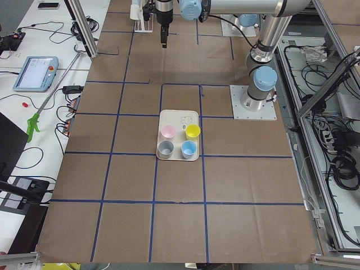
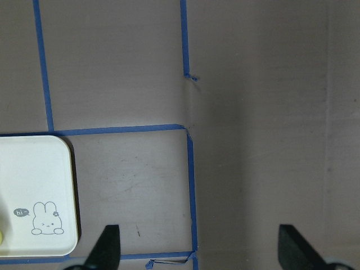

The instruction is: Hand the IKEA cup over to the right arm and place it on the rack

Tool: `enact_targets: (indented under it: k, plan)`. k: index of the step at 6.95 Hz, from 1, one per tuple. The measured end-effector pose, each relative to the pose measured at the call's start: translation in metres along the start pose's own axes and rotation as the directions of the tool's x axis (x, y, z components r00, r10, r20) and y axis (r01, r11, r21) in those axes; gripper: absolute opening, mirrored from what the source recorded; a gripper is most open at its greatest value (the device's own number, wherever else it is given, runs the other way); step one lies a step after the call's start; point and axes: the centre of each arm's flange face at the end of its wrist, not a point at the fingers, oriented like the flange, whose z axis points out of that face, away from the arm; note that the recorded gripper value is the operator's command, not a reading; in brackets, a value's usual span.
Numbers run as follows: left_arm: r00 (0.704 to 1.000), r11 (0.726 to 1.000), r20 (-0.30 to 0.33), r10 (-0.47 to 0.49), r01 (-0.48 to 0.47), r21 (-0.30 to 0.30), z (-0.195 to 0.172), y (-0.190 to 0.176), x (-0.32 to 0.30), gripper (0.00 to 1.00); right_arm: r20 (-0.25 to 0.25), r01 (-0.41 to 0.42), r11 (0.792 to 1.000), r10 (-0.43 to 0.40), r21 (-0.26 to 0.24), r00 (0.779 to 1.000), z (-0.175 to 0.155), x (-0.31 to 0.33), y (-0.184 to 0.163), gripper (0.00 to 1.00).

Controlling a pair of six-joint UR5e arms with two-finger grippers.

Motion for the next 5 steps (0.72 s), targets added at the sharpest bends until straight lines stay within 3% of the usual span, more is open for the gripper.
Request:
enact_targets:
  k: [5]
  plan:
    - [1.000,1.000,0.000,-0.001,0.001,0.000,0.0006,0.0002,-0.0003,0.99,-0.001,-0.007,1.000,0.007,0.014,1.000,-0.0013,0.0000,-0.0028,1.00]
